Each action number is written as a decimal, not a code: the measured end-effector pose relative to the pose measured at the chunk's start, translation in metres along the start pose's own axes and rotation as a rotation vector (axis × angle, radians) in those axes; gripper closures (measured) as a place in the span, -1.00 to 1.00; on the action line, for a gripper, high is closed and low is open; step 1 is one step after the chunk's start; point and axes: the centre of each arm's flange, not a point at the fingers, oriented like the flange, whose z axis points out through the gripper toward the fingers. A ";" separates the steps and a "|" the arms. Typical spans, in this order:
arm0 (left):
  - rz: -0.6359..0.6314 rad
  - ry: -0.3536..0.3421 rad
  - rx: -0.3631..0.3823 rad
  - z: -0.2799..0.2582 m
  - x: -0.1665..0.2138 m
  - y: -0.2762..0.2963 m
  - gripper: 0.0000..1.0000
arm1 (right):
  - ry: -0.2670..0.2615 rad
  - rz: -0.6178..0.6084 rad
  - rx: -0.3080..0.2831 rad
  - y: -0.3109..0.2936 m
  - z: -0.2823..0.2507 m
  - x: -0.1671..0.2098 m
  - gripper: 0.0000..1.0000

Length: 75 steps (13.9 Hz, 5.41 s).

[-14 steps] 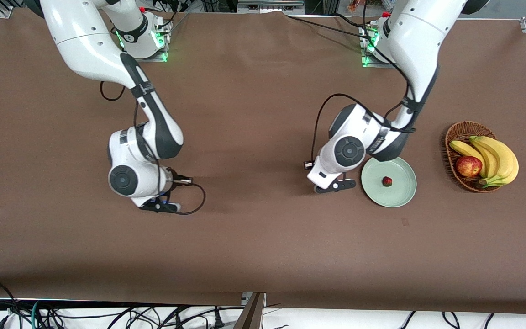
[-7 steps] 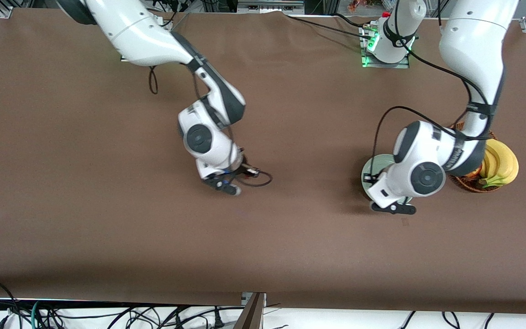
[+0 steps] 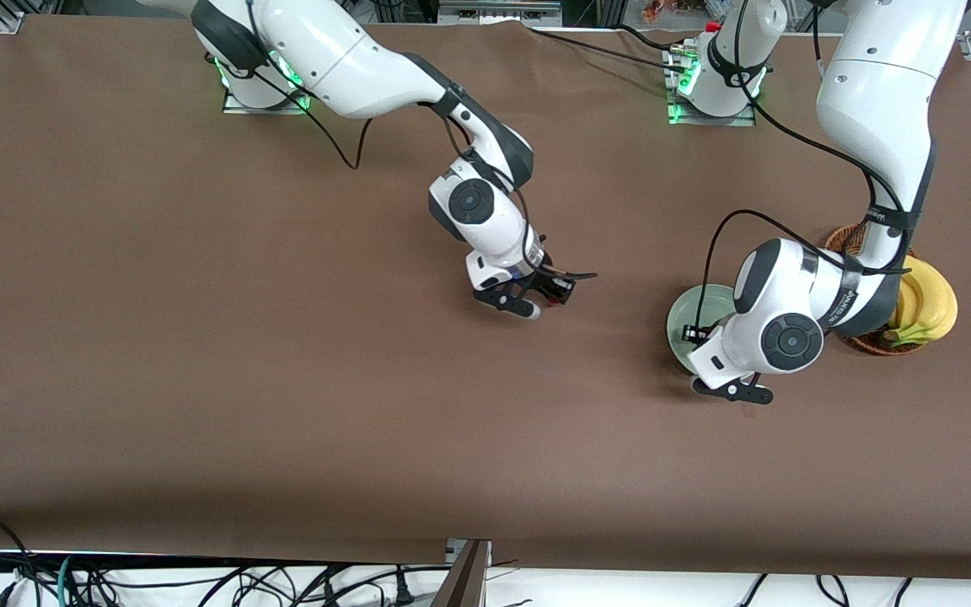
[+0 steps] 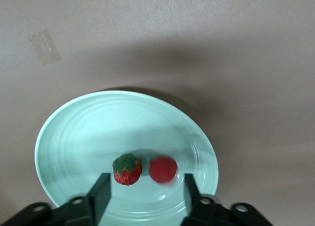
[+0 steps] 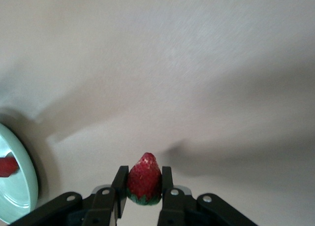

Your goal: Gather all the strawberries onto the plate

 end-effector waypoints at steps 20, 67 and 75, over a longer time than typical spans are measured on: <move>0.014 0.009 -0.064 -0.009 -0.001 0.031 -1.00 | -0.282 -0.402 -0.428 0.140 -0.378 0.306 -1.00; -0.226 0.074 -0.110 0.061 -0.049 0.294 0.37 | -0.172 -0.511 -0.576 0.260 -0.640 0.246 -1.00; -0.152 0.047 0.001 -0.036 -0.039 0.185 0.37 | -0.176 -0.493 -0.547 0.266 -0.642 0.249 -1.00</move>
